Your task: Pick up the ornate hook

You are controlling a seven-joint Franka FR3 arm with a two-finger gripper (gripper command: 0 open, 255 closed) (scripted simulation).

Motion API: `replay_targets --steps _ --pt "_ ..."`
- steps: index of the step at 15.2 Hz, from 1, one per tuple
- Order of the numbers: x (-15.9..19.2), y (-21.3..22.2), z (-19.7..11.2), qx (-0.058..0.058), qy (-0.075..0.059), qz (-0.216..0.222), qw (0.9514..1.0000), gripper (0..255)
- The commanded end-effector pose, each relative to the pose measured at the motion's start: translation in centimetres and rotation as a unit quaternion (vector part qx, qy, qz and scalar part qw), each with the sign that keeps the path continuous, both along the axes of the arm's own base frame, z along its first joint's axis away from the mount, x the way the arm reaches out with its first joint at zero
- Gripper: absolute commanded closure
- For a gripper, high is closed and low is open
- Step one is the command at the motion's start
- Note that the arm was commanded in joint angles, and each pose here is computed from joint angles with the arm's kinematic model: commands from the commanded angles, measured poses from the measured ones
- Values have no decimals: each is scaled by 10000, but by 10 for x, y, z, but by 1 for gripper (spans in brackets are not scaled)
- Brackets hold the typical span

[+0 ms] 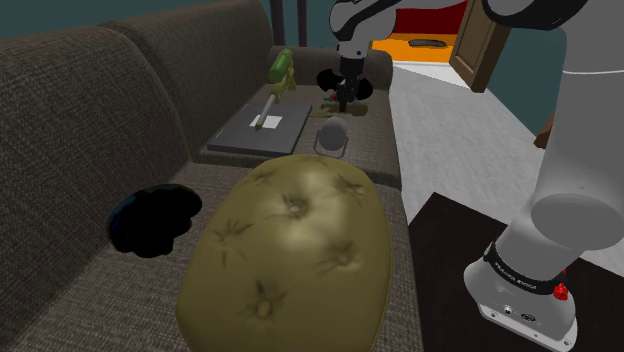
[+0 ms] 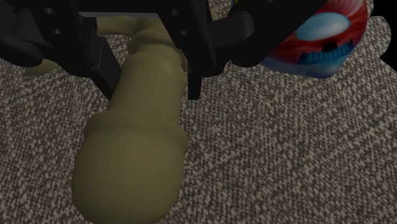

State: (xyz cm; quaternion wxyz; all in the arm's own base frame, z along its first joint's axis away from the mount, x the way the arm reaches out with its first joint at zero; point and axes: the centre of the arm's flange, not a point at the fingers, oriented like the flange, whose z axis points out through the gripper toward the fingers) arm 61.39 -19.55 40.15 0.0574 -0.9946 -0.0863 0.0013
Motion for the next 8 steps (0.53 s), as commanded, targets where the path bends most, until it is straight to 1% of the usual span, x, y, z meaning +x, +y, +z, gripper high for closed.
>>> replay_targets --steps 1,8 --pt "0 1 11 6 -3 13 10000 255" --pt "0 1 48 6 -3 13 10000 255"
